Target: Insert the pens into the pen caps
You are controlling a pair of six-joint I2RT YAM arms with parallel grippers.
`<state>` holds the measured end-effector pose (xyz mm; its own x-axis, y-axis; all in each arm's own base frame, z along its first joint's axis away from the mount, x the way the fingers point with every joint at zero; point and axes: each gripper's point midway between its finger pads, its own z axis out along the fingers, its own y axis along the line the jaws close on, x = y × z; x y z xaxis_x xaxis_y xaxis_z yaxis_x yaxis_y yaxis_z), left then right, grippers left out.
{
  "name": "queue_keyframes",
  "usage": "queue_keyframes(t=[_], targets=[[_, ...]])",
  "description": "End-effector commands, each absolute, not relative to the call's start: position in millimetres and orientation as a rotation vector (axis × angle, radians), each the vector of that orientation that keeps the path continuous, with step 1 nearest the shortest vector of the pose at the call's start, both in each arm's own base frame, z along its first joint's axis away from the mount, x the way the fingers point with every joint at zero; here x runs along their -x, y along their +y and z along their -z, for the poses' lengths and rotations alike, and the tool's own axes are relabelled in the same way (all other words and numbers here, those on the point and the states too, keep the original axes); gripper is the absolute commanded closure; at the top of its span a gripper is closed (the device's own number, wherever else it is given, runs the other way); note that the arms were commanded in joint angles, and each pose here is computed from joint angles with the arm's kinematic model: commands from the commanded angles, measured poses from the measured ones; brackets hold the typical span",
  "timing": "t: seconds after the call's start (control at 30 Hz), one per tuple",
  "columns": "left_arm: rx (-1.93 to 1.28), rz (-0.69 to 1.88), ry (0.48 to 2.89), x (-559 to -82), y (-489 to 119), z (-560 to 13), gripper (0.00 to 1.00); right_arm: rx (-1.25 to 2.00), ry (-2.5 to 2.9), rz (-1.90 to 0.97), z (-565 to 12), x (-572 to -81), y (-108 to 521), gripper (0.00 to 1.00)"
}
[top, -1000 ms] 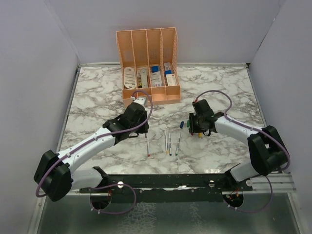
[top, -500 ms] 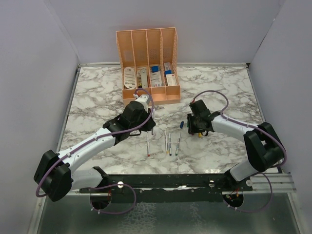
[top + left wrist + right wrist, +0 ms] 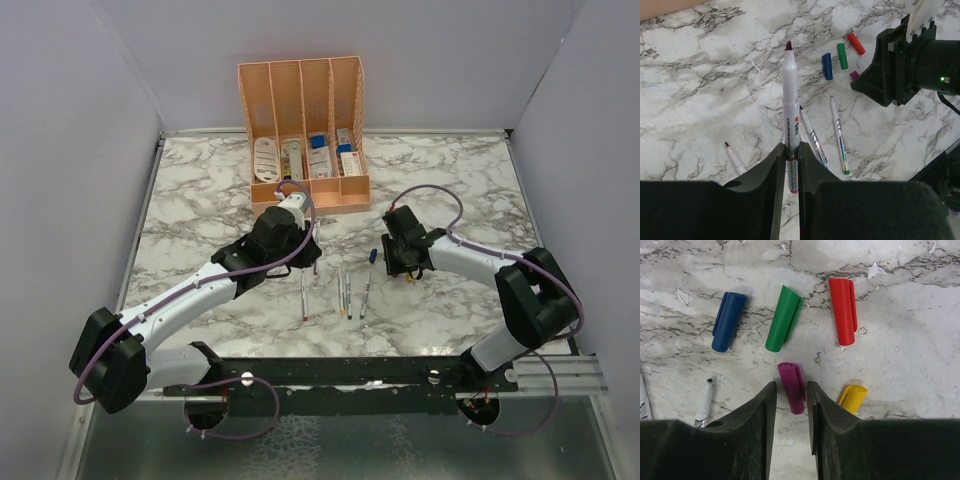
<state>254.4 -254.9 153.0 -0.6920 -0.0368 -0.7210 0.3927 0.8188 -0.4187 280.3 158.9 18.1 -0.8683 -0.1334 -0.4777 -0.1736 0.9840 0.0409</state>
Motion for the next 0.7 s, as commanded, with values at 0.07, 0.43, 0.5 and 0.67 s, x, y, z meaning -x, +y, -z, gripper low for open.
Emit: queue_keyframes(t=[0.07,0.43,0.5,0.67], targets=[[-0.269,0.761,2.214,-254.4,-259.0,-155.5,1.00,0.220,2.685,-0.032,-3.9,-275.8,154.3,0.72],[-0.259,0.768,2.221,-253.8,-259.5,-154.4,1.00,0.236,2.743,0.000,11.8,-268.7,153.0,0.99],[-0.258,0.771,2.222,-253.2,-259.7,-154.9,1.00,0.243,2.751,0.002,11.6,-266.5,153.0,0.99],[-0.261,0.775,2.224,-251.8,-259.5,-154.7,1.00,0.252,2.741,-0.024,-1.4,-264.1,155.4,0.99]])
